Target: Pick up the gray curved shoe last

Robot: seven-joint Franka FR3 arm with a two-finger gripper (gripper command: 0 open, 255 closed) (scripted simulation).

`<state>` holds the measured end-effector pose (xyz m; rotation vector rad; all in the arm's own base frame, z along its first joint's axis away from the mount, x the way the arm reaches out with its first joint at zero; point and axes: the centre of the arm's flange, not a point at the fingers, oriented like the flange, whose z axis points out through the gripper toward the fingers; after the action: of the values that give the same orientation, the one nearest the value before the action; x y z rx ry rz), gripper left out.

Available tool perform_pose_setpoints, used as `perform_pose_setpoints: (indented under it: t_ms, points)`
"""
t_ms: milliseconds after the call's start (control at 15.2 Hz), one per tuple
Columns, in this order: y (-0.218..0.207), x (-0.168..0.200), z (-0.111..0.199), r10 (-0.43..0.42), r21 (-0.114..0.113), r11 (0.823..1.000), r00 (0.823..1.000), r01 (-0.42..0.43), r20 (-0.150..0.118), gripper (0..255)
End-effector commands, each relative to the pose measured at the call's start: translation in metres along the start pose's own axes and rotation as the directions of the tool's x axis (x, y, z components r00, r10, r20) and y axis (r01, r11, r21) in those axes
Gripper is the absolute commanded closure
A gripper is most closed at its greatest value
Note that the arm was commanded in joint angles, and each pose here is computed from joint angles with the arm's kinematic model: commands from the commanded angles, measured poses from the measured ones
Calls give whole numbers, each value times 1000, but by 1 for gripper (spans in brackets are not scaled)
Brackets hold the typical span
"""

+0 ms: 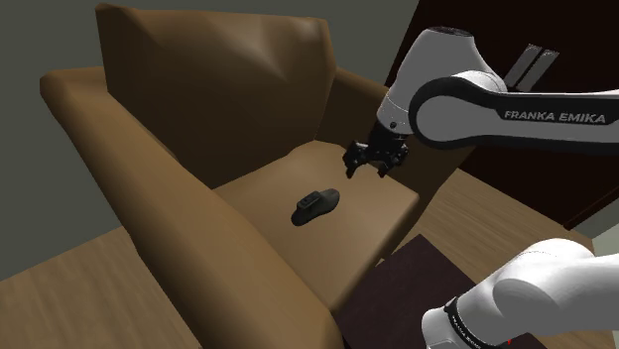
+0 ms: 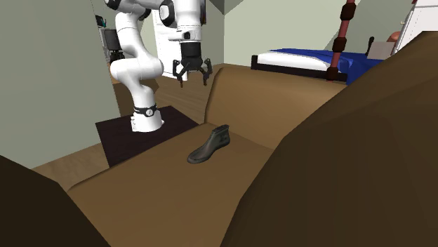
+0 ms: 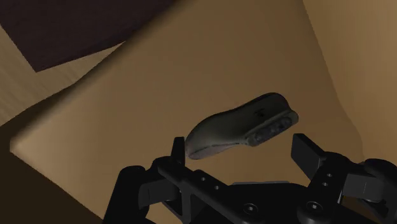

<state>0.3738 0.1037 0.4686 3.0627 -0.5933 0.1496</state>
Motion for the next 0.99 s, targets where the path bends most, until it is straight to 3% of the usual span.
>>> perform_pose_setpoints:
  t_ms: [0, 132, 330, 528, 726, 924]
  points:
    - [-18, 9, 24, 95, -22, 995, 995, -95, -17, 0]
    - [-32, 21, 44, 182, -46, 982, 983, -183, -35, 0]
    - [-51, 41, 75, 308, -79, 947, 949, -313, -65, 0]
    - [-66, 65, 107, 428, -106, 893, 898, -437, -99, 0]
    - [-76, 90, 138, 538, -129, 823, 832, -554, -136, 0]
    - [-77, 90, 150, 544, -130, 819, 828, -559, -138, 0]
